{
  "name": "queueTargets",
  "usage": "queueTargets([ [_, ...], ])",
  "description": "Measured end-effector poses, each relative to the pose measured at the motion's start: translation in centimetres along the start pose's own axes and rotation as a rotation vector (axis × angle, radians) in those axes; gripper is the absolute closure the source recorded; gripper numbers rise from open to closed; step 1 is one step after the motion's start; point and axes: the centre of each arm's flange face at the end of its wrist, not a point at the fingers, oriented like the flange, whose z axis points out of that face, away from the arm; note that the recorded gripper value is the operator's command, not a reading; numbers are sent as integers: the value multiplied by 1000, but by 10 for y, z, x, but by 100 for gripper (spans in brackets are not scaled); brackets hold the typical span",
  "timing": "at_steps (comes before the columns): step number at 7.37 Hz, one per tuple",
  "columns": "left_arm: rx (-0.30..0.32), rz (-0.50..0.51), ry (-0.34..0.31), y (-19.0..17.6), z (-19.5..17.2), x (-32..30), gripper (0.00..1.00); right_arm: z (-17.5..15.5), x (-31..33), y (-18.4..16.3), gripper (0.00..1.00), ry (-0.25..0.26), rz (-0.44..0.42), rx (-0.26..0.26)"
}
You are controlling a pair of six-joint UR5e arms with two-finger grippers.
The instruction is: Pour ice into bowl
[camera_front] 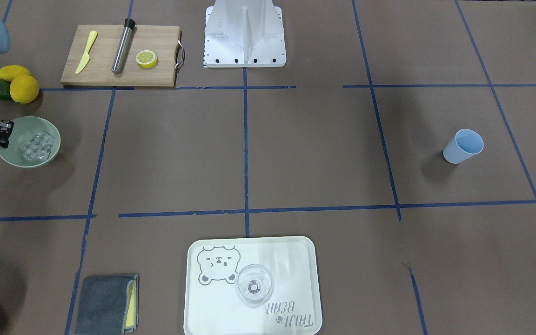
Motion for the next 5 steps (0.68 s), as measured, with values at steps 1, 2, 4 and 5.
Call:
queueTargets([
  [1, 1, 1, 0, 0, 0, 0, 0, 4, 2, -1, 52, 4, 0, -6],
  [2, 1, 3, 1, 0, -1, 0, 0, 6, 3, -2, 10, 6, 2, -8],
  [4, 2, 5, 1, 0, -1, 0, 0, 5, 2, -5, 0, 2, -3, -4],
  [5, 2, 5, 0, 0, -1, 0, 0, 0, 3, -8, 0, -2, -11, 5],
])
